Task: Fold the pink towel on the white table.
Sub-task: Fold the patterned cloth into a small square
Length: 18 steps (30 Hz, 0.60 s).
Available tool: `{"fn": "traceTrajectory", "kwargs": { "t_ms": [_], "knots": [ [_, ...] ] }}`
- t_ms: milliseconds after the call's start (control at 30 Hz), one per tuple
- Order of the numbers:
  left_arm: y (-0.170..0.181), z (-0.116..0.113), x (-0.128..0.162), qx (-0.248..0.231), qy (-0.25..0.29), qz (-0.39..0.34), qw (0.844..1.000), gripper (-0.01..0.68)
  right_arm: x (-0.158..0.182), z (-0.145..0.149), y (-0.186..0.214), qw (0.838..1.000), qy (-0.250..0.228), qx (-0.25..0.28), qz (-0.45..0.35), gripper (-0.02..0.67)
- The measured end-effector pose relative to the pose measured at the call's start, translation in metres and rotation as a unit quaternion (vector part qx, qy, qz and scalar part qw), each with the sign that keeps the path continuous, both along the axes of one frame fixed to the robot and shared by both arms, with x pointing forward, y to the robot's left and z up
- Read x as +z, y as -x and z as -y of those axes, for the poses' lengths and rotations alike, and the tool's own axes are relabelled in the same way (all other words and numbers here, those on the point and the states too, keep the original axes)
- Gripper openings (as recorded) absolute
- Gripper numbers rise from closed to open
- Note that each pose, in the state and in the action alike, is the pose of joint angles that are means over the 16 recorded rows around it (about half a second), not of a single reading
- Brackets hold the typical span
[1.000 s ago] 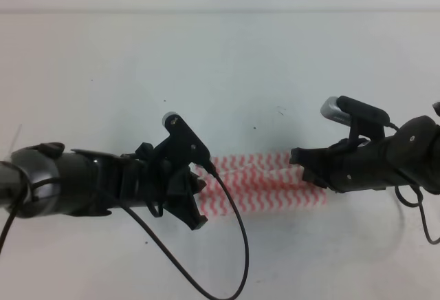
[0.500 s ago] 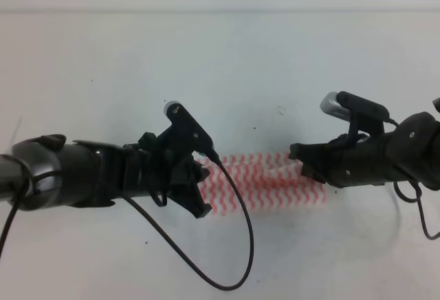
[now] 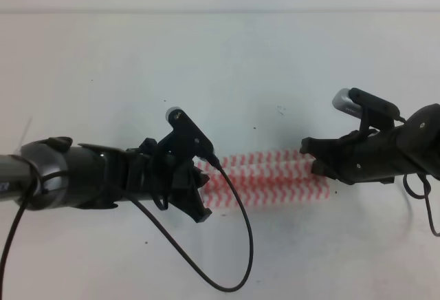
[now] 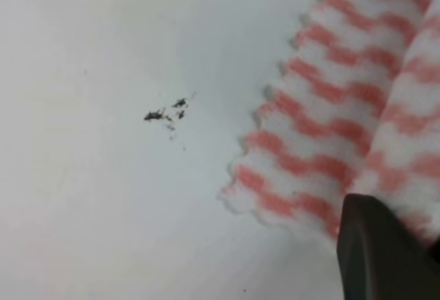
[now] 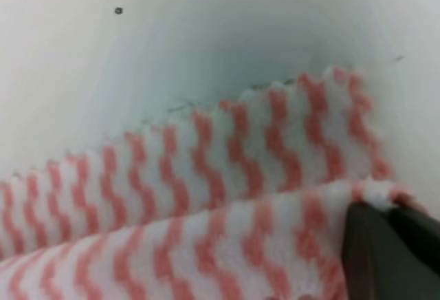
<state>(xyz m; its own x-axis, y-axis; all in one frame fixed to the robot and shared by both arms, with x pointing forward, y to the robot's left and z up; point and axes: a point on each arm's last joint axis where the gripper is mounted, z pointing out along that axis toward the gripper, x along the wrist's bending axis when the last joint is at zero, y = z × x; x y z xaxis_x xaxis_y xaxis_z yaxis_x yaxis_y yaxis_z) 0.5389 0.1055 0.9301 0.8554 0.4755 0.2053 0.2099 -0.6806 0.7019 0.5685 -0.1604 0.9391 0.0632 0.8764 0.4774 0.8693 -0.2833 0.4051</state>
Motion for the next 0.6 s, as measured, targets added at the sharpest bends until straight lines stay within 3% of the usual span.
{"fn": "traceTrajectory", "kwargs": {
  "t_ms": [367, 600],
  "knots": [
    [-0.0003, 0.0002, -0.003, -0.005, -0.007, 0.0, 1.0, 0.001, -0.0025, -0.0005, -0.0044, 1.0, -0.001, 0.002, -0.005, -0.019],
    [-0.0022, 0.0001, -0.0016, -0.001, -0.009, 0.004, 1.0, 0.069, -0.0012, -0.0015, -0.0057, 1.0, -0.002, 0.005, -0.004, -0.02]
  ]
}}
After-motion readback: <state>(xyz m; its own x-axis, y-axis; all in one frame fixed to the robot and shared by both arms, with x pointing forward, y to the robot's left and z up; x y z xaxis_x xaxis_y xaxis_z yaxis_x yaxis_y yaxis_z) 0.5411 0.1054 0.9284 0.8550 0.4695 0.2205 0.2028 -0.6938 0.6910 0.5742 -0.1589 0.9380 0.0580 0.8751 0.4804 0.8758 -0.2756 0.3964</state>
